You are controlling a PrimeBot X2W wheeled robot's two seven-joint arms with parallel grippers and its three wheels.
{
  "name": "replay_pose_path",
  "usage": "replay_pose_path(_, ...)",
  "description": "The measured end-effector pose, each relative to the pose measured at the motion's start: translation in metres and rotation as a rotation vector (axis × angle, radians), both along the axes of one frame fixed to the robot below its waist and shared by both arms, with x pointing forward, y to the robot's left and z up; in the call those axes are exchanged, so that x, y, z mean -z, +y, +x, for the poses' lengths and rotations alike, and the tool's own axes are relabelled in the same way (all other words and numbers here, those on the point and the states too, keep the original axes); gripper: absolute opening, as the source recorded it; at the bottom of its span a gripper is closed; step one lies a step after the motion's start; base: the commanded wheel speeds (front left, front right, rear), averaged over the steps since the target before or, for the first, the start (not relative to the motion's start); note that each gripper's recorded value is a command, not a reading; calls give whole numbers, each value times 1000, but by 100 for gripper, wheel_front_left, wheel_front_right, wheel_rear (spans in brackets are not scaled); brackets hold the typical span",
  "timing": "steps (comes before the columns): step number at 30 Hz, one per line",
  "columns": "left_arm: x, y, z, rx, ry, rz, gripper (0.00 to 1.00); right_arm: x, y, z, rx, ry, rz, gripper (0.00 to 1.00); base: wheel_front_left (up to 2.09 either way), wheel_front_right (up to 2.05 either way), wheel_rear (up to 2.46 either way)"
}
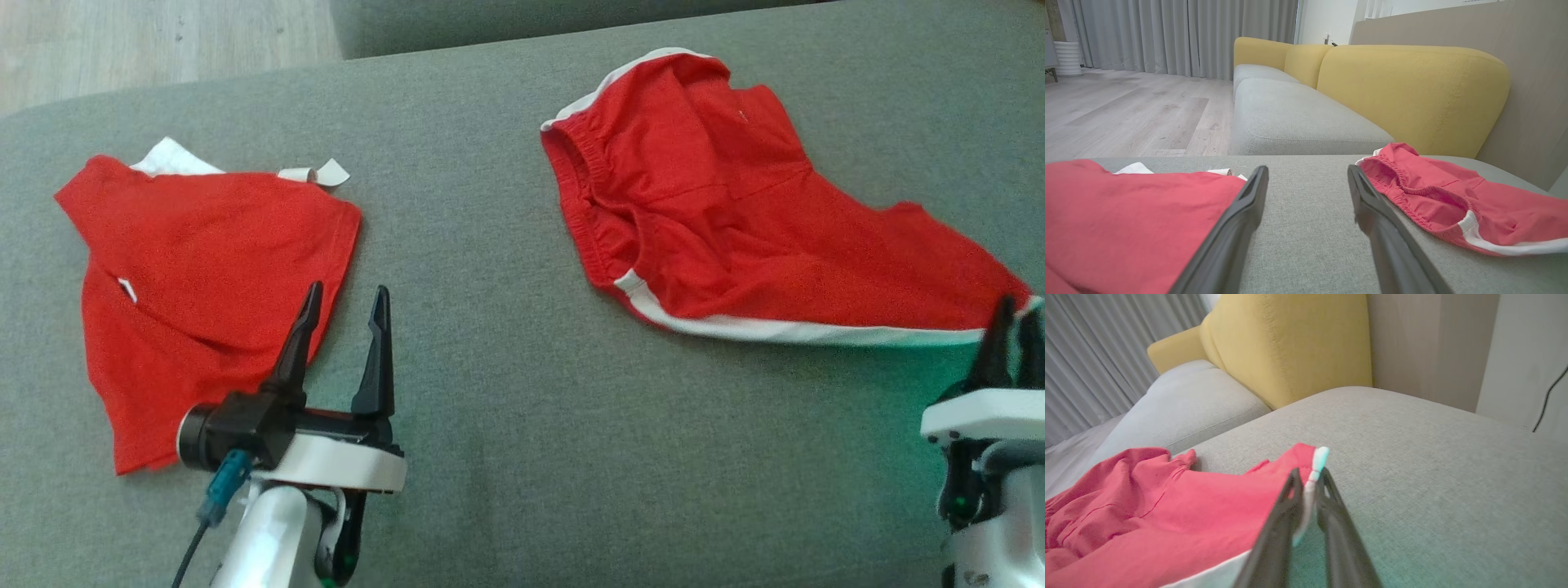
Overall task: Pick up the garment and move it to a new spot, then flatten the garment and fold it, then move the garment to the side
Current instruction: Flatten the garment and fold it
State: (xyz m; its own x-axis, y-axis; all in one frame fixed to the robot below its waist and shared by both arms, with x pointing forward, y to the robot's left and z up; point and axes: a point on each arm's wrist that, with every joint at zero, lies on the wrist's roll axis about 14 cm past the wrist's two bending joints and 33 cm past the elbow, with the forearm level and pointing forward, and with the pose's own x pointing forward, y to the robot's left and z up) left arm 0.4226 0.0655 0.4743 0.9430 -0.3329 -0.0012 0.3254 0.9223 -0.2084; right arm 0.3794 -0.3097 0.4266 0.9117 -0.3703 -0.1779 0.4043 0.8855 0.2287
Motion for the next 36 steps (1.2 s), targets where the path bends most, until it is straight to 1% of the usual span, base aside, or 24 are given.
replay_pose_path(3,-1,-1,0,2,0,-5,100,-17,2,8,-17,-50,-29,100,0,0,0)
replay_pose_path(5,-1,-1,0,1,0,-5,100,-34,14,19,-67,-100,-54,100,0,0,0)
replay_pose_path(9,-1,4,-1,-10,0,-2,100,-74,67,45,-242,-226,-96,100,0,0,0)
replay_pose_path(11,-1,7,-2,-19,0,0,100,-83,103,51,-350,-258,-105,100,0,0,0)
replay_pose_path(13,0,11,-4,-29,2,3,100,-73,137,48,-455,-234,-110,100,0,0,0)
replay_pose_path(17,1,20,-7,-51,7,8,100,-31,188,33,-620,-110,-97,100,0,0,0)
replay_pose_path(18,1,20,-7,-51,7,8,100,-31,188,33,-620,-110,-97,100,0,0,0)
replay_pose_path(20,3,23,-9,-59,12,12,100,-16,209,30,-702,-49,-113,100,0,0,0)
replay_pose_path(22,5,28,-10,-71,19,16,100,-5,223,31,-758,-7,-140,100,0,0,0)
replay_pose_path(28,12,41,-12,-109,43,16,100,19,243,44,-850,91,-190,100,0,0,0)
replay_pose_path(32,17,46,-14,-123,58,21,100,35,244,50,-874,150,-229,100,0,0,0)
replay_pose_path(36,21,47,-15,-124,68,25,100,50,247,52,-893,203,-232,100,0,0,0)
